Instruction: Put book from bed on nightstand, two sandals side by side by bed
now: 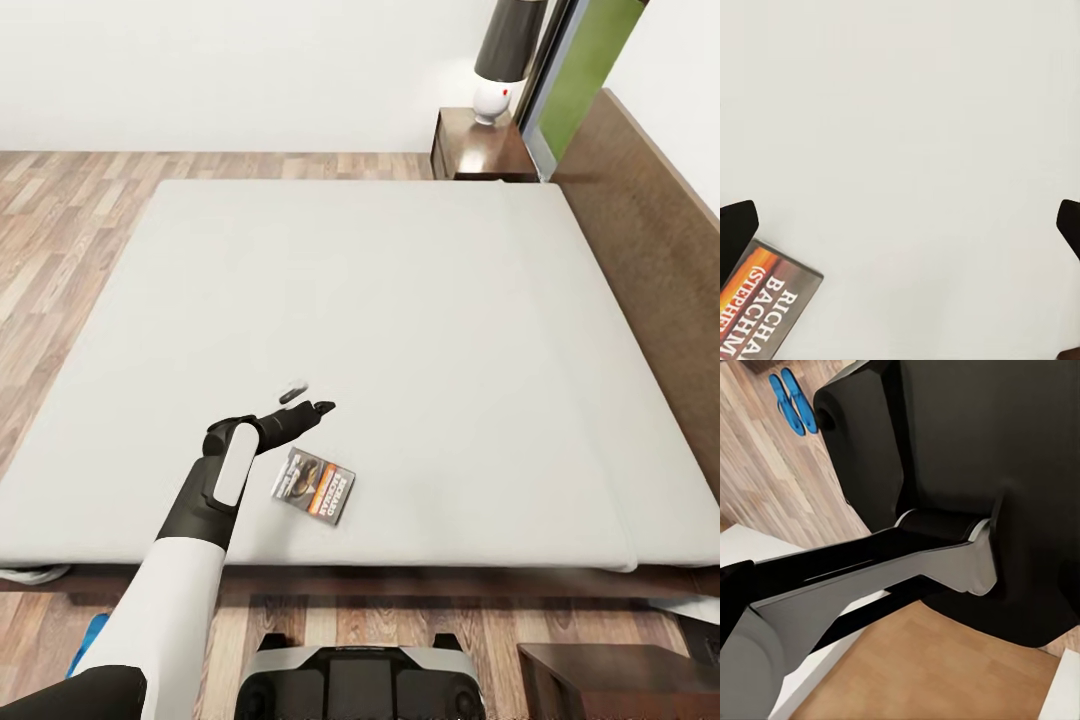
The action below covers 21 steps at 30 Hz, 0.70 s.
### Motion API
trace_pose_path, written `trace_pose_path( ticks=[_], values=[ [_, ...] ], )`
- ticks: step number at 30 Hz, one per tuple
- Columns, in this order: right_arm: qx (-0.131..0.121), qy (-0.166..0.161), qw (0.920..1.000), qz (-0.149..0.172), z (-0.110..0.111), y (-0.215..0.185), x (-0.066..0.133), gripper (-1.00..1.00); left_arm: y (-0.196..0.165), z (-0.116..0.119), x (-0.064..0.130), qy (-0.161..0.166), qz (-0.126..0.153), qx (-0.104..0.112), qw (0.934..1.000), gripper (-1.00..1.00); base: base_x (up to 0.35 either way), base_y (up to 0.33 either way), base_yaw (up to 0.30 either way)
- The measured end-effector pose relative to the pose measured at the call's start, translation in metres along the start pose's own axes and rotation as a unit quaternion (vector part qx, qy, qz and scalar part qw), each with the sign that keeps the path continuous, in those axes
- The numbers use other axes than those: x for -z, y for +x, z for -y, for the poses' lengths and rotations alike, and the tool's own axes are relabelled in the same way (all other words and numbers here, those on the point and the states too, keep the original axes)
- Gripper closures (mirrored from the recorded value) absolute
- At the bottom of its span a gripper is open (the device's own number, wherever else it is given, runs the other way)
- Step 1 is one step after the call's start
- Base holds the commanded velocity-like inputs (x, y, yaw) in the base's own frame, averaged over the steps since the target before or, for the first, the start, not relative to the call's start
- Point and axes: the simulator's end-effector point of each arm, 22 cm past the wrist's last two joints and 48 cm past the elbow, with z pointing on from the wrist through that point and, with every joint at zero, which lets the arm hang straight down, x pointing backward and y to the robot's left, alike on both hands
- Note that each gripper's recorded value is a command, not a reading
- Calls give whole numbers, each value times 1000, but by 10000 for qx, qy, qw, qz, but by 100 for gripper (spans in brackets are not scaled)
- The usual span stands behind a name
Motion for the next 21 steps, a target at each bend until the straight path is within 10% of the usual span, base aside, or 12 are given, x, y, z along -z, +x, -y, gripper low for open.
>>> trace_pose_path(
  ticks=[21],
  values=[
    [-84, 1, 9999, -72, 4, 6, -3, -100, 9, -10, -9, -46, -86, 44, 9999, -100, 0, 0, 0]
  ],
)
